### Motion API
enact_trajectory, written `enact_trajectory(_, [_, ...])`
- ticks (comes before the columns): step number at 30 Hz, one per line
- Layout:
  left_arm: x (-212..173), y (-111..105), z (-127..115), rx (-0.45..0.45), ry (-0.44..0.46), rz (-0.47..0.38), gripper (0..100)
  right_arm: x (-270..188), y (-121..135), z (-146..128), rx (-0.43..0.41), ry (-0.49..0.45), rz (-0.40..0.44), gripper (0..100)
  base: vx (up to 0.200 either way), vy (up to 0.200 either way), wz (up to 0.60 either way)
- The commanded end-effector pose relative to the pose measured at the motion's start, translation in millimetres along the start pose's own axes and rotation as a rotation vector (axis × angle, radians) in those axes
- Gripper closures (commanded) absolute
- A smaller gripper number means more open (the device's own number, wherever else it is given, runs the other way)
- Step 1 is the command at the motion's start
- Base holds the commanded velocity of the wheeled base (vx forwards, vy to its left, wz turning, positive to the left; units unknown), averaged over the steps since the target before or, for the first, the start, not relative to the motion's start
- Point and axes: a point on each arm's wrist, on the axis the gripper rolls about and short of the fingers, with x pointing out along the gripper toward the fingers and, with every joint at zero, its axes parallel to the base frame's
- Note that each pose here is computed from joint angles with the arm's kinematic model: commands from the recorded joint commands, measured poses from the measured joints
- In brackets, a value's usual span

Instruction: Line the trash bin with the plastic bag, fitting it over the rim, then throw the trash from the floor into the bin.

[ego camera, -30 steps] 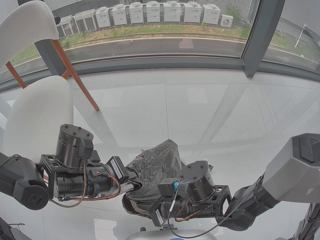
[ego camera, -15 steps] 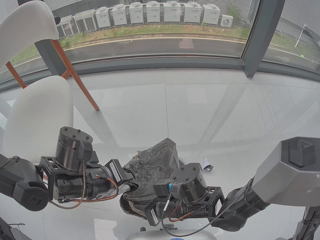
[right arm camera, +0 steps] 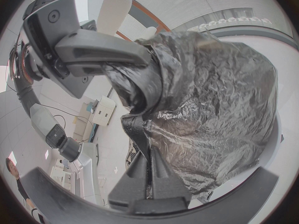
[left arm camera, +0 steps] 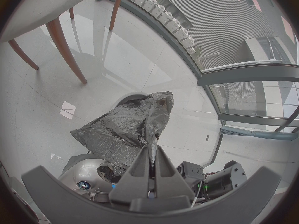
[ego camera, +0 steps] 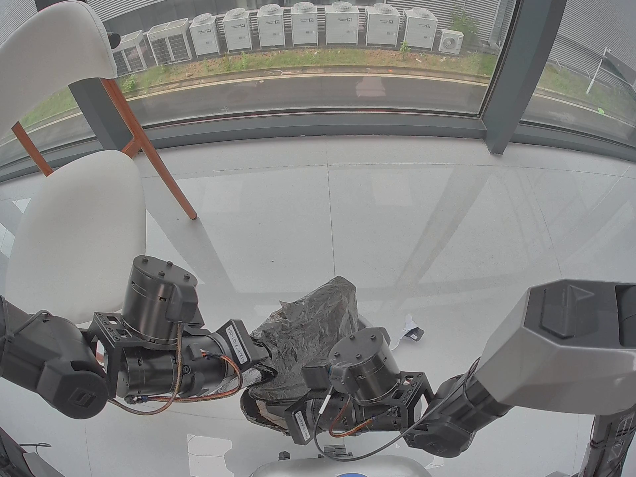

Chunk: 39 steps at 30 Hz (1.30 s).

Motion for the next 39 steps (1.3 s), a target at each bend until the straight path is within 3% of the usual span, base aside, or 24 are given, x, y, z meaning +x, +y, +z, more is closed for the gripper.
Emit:
enact_trajectory(1, [9,1,-1,0.007,0.016,0.018,100,-2,-12,-4,0.021,0.013,-0.032,100,0.0,0.0,0.0])
enact_trajectory(14, [30,-4,2,0.042,0.023,0.034,100,-14,-38,-10,0.061,0.028,-0.108,100,0.0,0.0,0.0])
enact_trajectory(23, [37,-5,-7,0.056,0.056,0.044,100,-22,-56,-16,0.054,-0.08,-0.159,100,0.0,0.0,0.0])
enact_trajectory(35, [47,-5,-11,0.066,0.074,0.059,100,-38,-62,-38,0.056,-0.102,-0.164,100,0.0,0.0,0.0])
enact_trajectory(36, [46,-5,-11,0.066,0.073,0.057,100,-38,-62,-37,0.053,-0.116,-0.159,0,0.0,0.0,0.0])
enact_trajectory(39, [45,-5,-11,0.064,0.073,0.057,100,-40,-60,-33,0.051,-0.147,-0.147,0,0.0,0.0,0.0])
